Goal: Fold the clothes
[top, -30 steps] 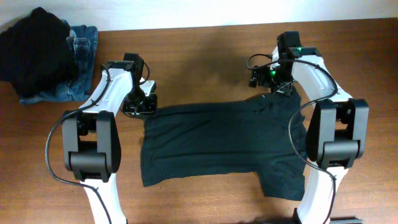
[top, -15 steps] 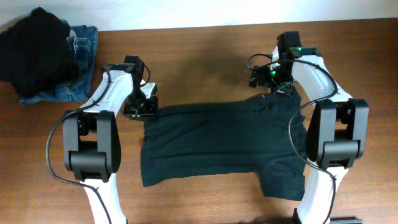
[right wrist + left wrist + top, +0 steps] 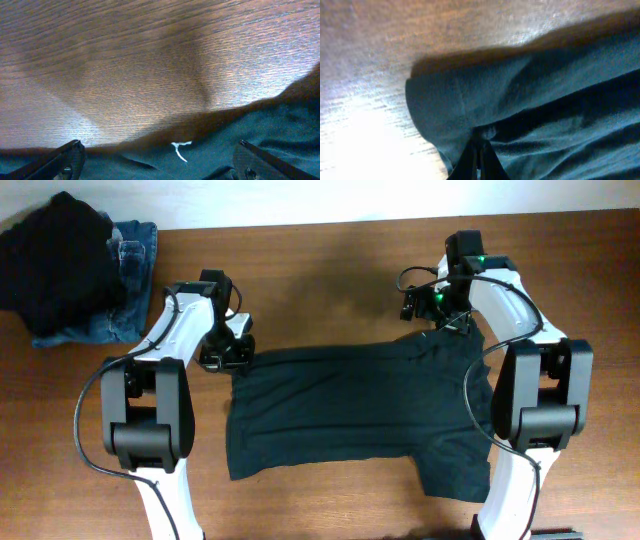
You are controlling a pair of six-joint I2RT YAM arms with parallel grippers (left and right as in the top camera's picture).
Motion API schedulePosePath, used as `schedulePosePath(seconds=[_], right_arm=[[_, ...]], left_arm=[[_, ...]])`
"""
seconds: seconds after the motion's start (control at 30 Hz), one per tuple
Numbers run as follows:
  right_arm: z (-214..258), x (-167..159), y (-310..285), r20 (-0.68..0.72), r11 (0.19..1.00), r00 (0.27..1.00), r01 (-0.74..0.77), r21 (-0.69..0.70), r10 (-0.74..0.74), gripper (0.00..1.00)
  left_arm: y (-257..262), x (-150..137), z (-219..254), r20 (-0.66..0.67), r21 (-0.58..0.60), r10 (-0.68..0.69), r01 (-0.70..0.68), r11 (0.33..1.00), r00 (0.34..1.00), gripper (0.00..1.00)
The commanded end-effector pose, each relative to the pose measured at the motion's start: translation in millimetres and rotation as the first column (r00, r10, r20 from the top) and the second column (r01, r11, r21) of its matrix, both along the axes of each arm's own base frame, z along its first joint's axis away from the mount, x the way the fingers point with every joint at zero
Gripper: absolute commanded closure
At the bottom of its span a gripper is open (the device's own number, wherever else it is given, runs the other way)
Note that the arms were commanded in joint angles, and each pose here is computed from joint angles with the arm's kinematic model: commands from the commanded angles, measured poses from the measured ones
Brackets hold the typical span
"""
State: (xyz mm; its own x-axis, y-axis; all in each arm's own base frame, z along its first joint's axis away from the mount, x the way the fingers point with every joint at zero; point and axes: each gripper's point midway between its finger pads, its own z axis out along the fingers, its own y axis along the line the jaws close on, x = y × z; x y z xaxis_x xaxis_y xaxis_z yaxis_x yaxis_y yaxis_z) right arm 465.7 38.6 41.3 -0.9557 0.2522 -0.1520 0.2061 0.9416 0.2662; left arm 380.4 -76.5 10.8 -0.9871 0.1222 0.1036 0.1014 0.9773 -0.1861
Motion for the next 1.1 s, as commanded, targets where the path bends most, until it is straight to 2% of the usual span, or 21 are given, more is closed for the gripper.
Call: schedulePosePath(seconds=[0.0, 0.27, 0.67, 0.8, 1.07], right_arm=[[-4, -2, 1, -0.011, 1.0, 1.0, 0.001, -0.012, -0.001, 0.01], [-4, -2, 1, -0.01, 1.0, 1.0, 0.001, -0.012, -0.002, 0.01], [-4, -2, 1, -0.011, 1.0, 1.0, 0.001, -0.012, -0.002, 0.01], [-4, -2, 1, -0.01, 1.0, 1.0, 0.001, -0.012, -0.001, 0.01], [-4, -5, 1, -0.023, 1.0, 1.0, 0.001, -0.012, -0.001, 0.01]], left_arm=[[0, -9, -2, -0.043, -0.005, -0.001, 0.001, 1.0, 0.999, 0.99], [18, -28, 8, -0.131, 0.106, 0.035, -0.021, 0.994, 0.991, 0.99], [32, -31, 10, -0.139, 0.193, 0.059, -0.031, 0.981, 0.989, 0.99], [32, -27, 13, -0.125, 0.191, 0.059, -0.034, 0.981, 0.99, 0.99], [25, 0, 35, -0.041, 0.158, 0.06, -0.053, 0.986, 0.997, 0.99]])
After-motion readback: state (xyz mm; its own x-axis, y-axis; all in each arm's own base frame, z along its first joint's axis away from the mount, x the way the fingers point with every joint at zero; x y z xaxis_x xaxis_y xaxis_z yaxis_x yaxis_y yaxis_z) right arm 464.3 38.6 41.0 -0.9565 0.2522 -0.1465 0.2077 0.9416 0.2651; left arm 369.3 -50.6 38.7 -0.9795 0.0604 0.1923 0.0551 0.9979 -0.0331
